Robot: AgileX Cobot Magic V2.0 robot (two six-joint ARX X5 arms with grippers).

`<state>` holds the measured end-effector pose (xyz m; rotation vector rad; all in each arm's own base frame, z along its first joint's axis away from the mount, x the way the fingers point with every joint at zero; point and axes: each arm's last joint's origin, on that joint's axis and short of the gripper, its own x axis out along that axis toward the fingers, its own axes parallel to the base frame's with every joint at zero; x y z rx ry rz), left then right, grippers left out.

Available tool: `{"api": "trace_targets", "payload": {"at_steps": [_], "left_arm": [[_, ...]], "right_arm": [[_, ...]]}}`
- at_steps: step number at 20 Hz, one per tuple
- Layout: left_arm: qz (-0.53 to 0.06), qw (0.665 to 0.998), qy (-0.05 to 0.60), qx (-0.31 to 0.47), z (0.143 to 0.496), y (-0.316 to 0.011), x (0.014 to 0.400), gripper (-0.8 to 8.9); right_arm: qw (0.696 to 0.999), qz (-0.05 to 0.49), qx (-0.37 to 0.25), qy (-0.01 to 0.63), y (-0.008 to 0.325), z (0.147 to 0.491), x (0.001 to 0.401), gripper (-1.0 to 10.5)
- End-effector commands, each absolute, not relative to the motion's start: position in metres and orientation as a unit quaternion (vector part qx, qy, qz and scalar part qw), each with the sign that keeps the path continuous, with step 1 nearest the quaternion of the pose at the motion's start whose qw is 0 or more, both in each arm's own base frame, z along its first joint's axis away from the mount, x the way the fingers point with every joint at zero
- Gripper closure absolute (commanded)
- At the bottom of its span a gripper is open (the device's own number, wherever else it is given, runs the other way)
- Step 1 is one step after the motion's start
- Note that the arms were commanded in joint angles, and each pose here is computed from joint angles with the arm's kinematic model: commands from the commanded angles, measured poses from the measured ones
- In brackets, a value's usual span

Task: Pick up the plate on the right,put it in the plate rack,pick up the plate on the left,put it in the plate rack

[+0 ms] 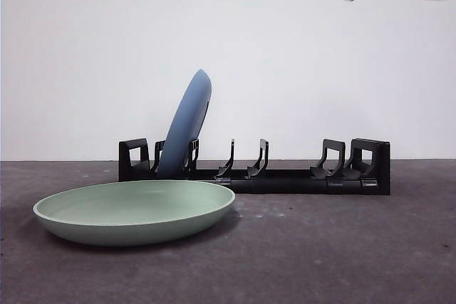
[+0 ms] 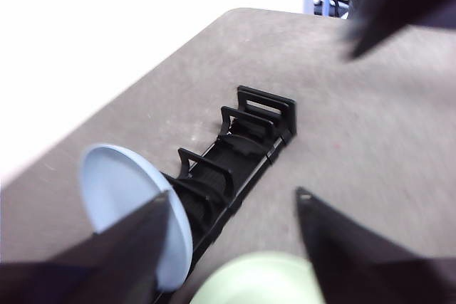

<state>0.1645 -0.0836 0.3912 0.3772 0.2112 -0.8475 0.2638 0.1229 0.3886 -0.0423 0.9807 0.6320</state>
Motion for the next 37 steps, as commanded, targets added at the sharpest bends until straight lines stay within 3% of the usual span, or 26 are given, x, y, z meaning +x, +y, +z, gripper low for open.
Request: {"api": "trace_targets", "payload": {"at_steps": [1, 6, 14, 24, 28, 33, 37], "left_arm": [[-0.407, 0.876, 0.092, 0.244, 0.395, -0.072, 0.132, 4.57], [-0.372, 0.869, 0.126, 0.302, 0.39, -0.054, 0.091, 4.34], [-0.374, 0.842, 0.185, 0.341, 0.378, -0.052, 0.087, 4.26], [-0.401, 0.823, 0.183, 0.359, 0.376, -0.06, 0.09, 4.26], [-0.413, 0.814, 0.182, 0.367, 0.375, -0.064, 0.091, 4.26], [-0.424, 0.8, 0.191, 0.379, 0.372, -0.073, 0.095, 4.26], [-0.433, 0.783, 0.193, 0.402, 0.369, -0.081, 0.097, 4.26]], "right_arm": [[0.82, 0.305, -0.013, 0.483, 0.139, 0.363, 0.266, 5.7], [0.798, 0.311, -0.013, 0.517, 0.183, 0.299, 0.277, 5.7], [0.754, 0.282, -0.053, 0.592, 0.236, 0.207, 0.301, 5.7], [0.746, 0.258, -0.052, 0.612, 0.246, 0.172, 0.31, 5.8], [0.748, 0.256, -0.053, 0.61, 0.247, 0.17, 0.311, 7.3], [0.749, 0.256, -0.051, 0.609, 0.249, 0.168, 0.312, 8.4], [0.747, 0.252, -0.049, 0.613, 0.249, 0.164, 0.312, 8.6]]}}
